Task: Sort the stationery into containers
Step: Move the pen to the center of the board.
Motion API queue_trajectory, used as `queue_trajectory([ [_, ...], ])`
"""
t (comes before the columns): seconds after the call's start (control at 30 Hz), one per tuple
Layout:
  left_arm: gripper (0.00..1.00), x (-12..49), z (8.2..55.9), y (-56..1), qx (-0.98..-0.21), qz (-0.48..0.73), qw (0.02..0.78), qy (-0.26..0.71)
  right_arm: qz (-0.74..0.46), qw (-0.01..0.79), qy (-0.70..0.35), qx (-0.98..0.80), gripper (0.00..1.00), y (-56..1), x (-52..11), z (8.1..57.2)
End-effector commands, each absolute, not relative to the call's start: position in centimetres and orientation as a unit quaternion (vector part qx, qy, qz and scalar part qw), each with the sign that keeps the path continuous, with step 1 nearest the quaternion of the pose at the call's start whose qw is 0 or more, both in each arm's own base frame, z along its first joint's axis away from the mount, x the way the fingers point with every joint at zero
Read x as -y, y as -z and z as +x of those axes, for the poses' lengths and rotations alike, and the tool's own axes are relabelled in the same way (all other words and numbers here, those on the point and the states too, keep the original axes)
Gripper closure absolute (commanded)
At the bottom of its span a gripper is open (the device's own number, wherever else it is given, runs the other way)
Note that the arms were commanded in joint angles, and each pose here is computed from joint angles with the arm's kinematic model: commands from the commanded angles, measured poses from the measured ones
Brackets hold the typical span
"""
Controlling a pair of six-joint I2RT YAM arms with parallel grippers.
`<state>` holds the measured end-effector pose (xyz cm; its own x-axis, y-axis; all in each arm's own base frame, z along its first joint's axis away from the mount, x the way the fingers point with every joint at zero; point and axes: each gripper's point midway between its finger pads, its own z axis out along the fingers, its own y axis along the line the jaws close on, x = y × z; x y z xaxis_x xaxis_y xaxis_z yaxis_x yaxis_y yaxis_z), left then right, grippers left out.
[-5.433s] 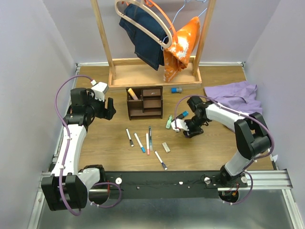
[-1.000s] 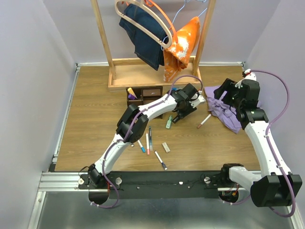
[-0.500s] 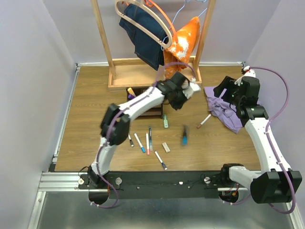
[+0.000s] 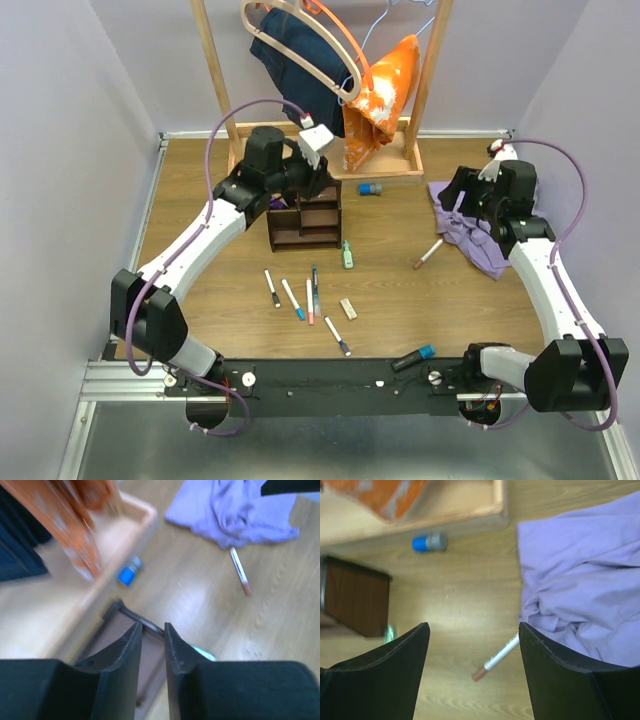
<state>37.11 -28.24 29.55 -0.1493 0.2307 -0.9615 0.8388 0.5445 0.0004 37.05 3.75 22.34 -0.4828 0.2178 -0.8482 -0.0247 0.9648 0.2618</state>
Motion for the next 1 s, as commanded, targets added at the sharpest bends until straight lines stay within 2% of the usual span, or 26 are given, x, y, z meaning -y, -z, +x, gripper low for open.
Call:
queue_trajectory([
  [0.0,0.59,27.3,35.2,-28.1,-0.698,0.403,0.525,0.273,-0.148,0.487,-0.137,-0.85,0.2,-21.2,-6.2,33.6],
  [0.1,0.51,25.8,35.1,-28.8,-0.696,0.399,0.548,0.238,-0.244,0.5,-0.117,-0.823,0.16,-23.1,-6.6,32.1],
  [0.13,0.46,25.3,35.1,-28.8,-0.7,0.393,0.551,0.228,-0.319,0.499,-0.17,-0.788,0.16,-24.3,-9.0,30.5],
  [0.17,0.42,24.5,35.5,-28.8,-0.709,0.381,0.556,0.208,-0.423,0.494,-0.15,-0.744,0.17,-24.3,-9.4,29.5],
  [0.2,0.4,24.1,35.3,-29.1,-0.709,0.379,0.559,0.202,-0.454,0.424,-0.194,-0.759,0.17,-21.8,-9.8,26.1],
  [0.27,0.35,23.4,35.1,-28.6,-0.72,0.378,0.55,0.191,-0.558,0.386,-0.195,-0.709,0.17,-20.8,-9.8,24.1],
  [0.3,0.32,23.1,34.9,-28.6,-0.721,0.378,0.549,0.189,-0.578,0.316,-0.232,-0.716,0.17,-18.9,-9.5,20.7],
  [0.37,0.28,22.6,34.3,-27.7,-0.732,0.382,0.533,0.186,-0.642,0.254,-0.216,-0.691,0.16,-16.3,-7.9,19.1],
  [0.43,0.25,22.3,33.7,-27.0,-0.738,0.385,0.521,0.187,-0.673,0.236,-0.197,-0.673,0.15,-13.8,-7.0,18.3],
  [0.6,0.21,21.8,32.5,-26.7,-0.745,0.386,0.511,0.189,-0.772,0.262,-0.135,-0.564,0.13,-11.1,-7.3,16.4],
  [0.7,0.16,21.5,31.9,-26.4,-0.75,0.389,0.501,0.187,-0.795,0.228,-0.153,-0.541,0.13,-8.8,-8.1,14.2],
  [0.73,0.11,21.2,31.9,-26.1,-0.756,0.387,0.496,0.182,-0.798,0.218,-0.164,-0.537,0.13,-8.3,-8.5,13.6],
  [0.97,0.11,20.6,31.8,-25.6,-0.761,0.388,0.492,0.168,-0.801,0.172,-0.211,-0.534,0.15,-6.8,-10.7,12.4],
])
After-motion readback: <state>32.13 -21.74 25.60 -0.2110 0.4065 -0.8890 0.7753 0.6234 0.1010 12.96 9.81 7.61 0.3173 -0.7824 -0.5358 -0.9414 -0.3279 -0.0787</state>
